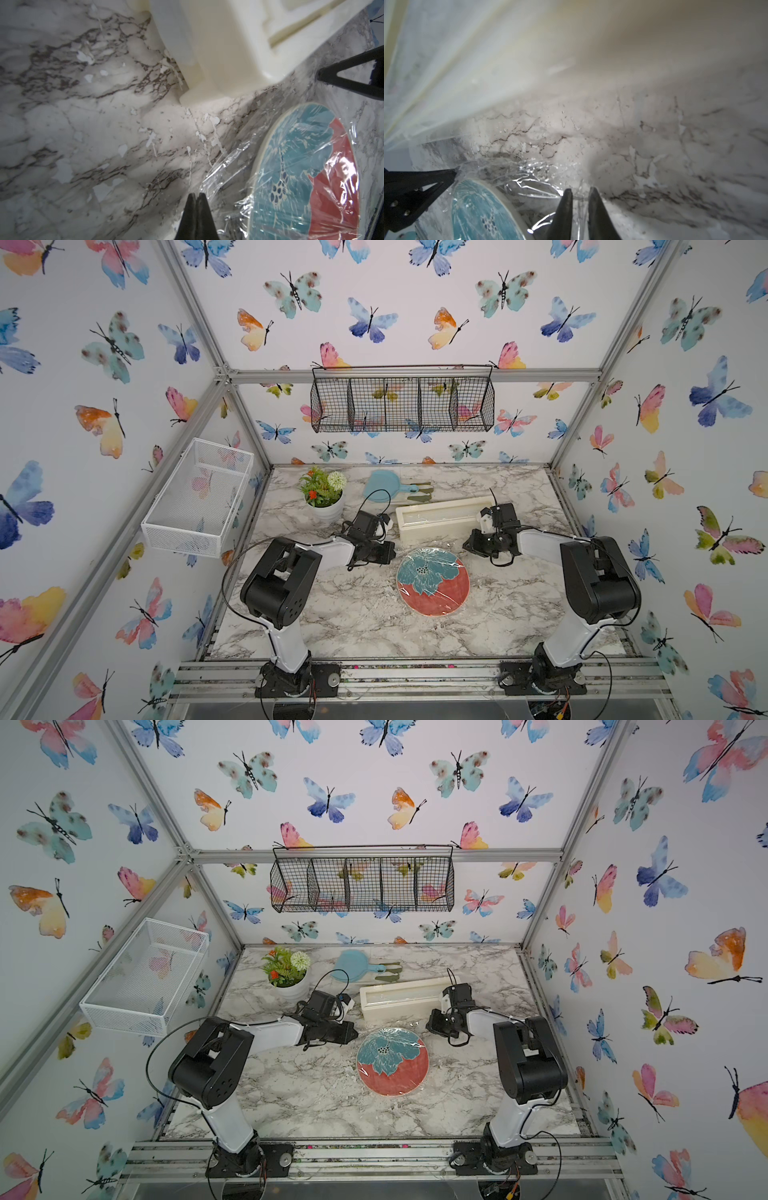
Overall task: Wrap the plate with plastic wrap
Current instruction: Cover the plate with plastic wrap.
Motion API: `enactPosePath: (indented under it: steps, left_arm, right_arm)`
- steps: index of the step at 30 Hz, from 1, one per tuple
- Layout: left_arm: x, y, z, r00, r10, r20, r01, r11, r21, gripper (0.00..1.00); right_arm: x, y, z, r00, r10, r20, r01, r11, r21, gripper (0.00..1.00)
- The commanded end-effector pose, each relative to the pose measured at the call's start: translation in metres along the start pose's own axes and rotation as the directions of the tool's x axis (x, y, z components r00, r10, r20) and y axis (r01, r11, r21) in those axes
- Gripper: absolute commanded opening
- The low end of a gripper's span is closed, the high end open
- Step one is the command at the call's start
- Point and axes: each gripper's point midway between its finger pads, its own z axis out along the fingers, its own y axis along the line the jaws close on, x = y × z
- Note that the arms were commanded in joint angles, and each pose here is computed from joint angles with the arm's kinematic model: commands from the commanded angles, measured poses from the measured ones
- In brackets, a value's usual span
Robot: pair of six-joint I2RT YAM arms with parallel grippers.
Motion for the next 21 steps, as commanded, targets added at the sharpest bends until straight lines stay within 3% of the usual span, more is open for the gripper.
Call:
enactPosePath:
  steps: [1,3,8,10,13,14,17,21]
  left_arm:
    - [0.005,0.003,0.005,0.999,-0.027,-0.023,0.028,1.0,0.008,0.0]
    - [0.006,0.002,0.005,0.999,-0.028,-0.026,0.029,0.999,0.015,0.01]
    - [0.001,-0.002,0.0,1.0,-0.017,-0.016,0.017,1.0,0.023,0.08]
    - [-0.002,-0.002,-0.003,1.0,-0.011,-0.011,0.011,1.0,0.012,0.14]
    - [-0.011,-0.004,-0.012,1.0,-0.005,0.006,0.005,1.0,-0.009,0.45]
    - [-0.015,-0.005,-0.017,1.0,-0.001,0.018,0.001,1.0,-0.016,0.49]
    - [-0.03,-0.008,-0.039,0.998,0.0,0.063,0.004,0.998,-0.059,0.57]
    - [-0.03,-0.018,-0.061,0.998,-0.029,0.061,0.033,0.998,-0.057,0.56]
  right_arm:
    - [0.007,-0.013,-0.007,0.999,-0.009,-0.044,0.014,0.995,0.102,0.45]
    - [-0.001,-0.017,-0.026,0.998,-0.043,-0.035,0.049,0.983,0.178,0.57]
    - [-0.02,-0.015,-0.079,0.99,-0.138,0.022,0.125,0.944,0.304,0.67]
    - [-0.021,0.008,-0.085,0.983,-0.178,0.044,0.166,0.965,0.201,0.72]
    - [-0.012,0.038,-0.076,0.973,-0.227,0.045,0.226,0.974,0.035,0.83]
    - [-0.007,0.042,-0.069,0.969,-0.248,0.022,0.248,0.969,-0.005,0.84]
    - [0.006,0.052,-0.046,0.951,-0.307,-0.03,0.303,0.949,-0.084,0.89]
    - [0.021,0.054,-0.023,0.94,-0.331,-0.082,0.318,0.938,-0.137,0.89]
